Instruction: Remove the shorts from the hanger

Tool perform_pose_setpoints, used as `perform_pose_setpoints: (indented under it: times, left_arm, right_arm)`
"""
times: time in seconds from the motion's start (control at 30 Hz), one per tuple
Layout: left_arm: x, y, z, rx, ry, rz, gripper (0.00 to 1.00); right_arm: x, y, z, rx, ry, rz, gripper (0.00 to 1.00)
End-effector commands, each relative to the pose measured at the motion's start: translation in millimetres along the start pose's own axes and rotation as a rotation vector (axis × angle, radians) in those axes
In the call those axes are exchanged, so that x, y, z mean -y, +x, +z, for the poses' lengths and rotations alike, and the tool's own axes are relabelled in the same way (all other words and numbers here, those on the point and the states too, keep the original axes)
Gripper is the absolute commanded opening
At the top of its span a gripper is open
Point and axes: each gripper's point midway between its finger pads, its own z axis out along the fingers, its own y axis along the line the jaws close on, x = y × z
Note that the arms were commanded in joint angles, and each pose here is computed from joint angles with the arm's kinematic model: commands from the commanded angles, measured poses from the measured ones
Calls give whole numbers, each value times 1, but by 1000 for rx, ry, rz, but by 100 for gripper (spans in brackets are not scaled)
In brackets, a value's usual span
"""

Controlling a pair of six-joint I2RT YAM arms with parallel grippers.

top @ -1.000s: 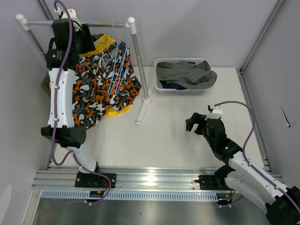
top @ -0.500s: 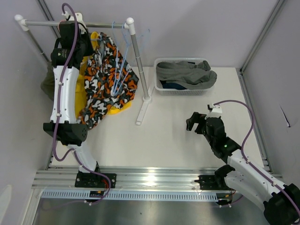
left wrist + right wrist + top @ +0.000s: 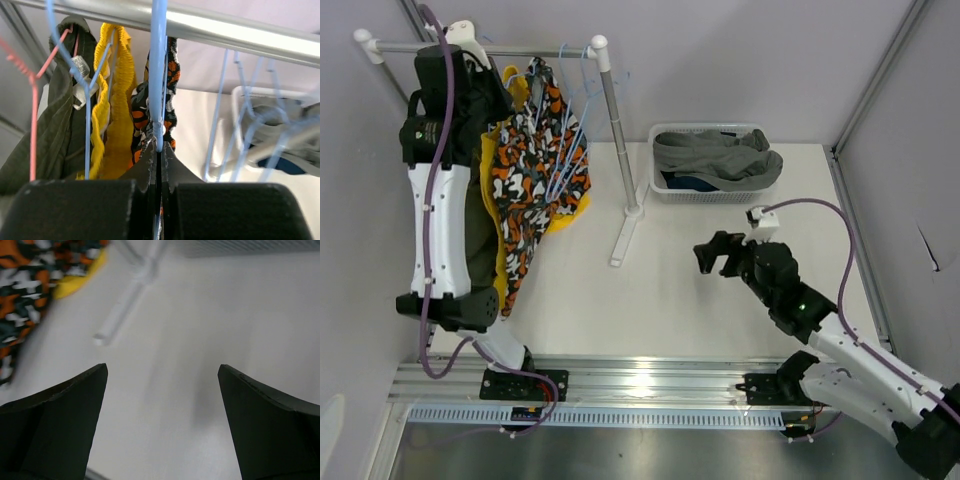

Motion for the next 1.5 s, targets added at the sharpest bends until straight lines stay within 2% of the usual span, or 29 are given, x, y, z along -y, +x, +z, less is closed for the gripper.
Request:
perform_pose_setpoints:
  times: [0.0, 0.03, 0.13, 0.17, 0.23, 0.27, 0.3, 0.33, 0.37, 0.4, 0.43, 0.47, 0.5, 0.53, 0.6, 0.63, 0.67, 1.0, 1.03, 1.07, 1.17, 1.27, 1.47]
  left_arm:
    - [25, -38, -53, 132, 101, -32, 0]
    - [26, -37, -55, 129, 92, -29, 0]
    - [27, -33, -57, 123, 89, -31, 0]
    - [27, -31, -56, 118, 87, -34, 0]
    - [27, -28, -56, 111, 87, -38, 0]
    - [27, -27, -56, 108, 88, -39, 0]
    - [27, -27, -57, 108, 88, -42, 0]
    - [27, -27, -57, 106, 88, -44, 0]
    - [28, -27, -59, 107, 93, -44, 0]
    - [28, -27, -61, 109, 96, -45, 0]
    - [29, -28, -62, 109, 101, -45, 0]
    - [30, -29, -65, 115, 105, -45, 0]
    - [30, -28, -66, 112, 108, -48, 0]
    - [31, -29, -69, 115, 112, -49, 0]
    - [33, -30, -74, 121, 126, -53, 0]
    - [34, -30, -77, 123, 130, -52, 0]
    - [35, -32, -82, 131, 136, -52, 0]
    - [45, -35, -109, 155, 209, -76, 0]
    - [44, -36, -115, 166, 211, -74, 0]
    - [43, -36, -115, 167, 206, -71, 0]
    - [37, -37, -114, 171, 190, -75, 0]
    - [36, -38, -115, 173, 194, -89, 0]
    - [35, -44, -115, 193, 185, -81, 0]
  right_arm:
    - [-98, -76, -18, 153, -280, -12, 99]
    - [-141, -97, -36, 187, -384, -34, 99]
    - [-203, -101, -36, 183, -451, -101, 99]
    - [-246, -119, -60, 220, -547, -90, 100]
    - [-289, -102, -46, 193, -572, -152, 99]
    - [-316, -125, -56, 235, -610, -124, 99]
    - [-338, -119, -60, 223, -641, -134, 100]
    - [-358, -93, -40, 182, -630, -171, 99]
    - [-373, -88, -37, 176, -637, -177, 99]
    - [-395, -104, -45, 207, -670, -151, 99]
    - [-411, -79, -27, 172, -662, -179, 99]
    - [-419, -73, -20, 161, -652, -185, 99]
    - [-434, -89, -24, 189, -668, -153, 99]
    - [-444, -65, -4, 155, -649, -171, 99]
    - [-452, -59, 8, 139, -625, -173, 100]
    - [-463, -72, 6, 161, -635, -145, 100]
    - [-462, -48, 22, 123, -601, -184, 99]
    - [-459, -7, 77, 129, -514, -192, 99]
    - [-461, -6, 79, 128, -522, -191, 96]
    - [-460, -3, 83, 121, -527, -193, 64]
    - [-463, 17, 83, 66, -556, -210, 0]
    - [-459, 44, 72, -4, -557, -245, 0]
    - [-446, 107, -5, -95, -577, -309, 0]
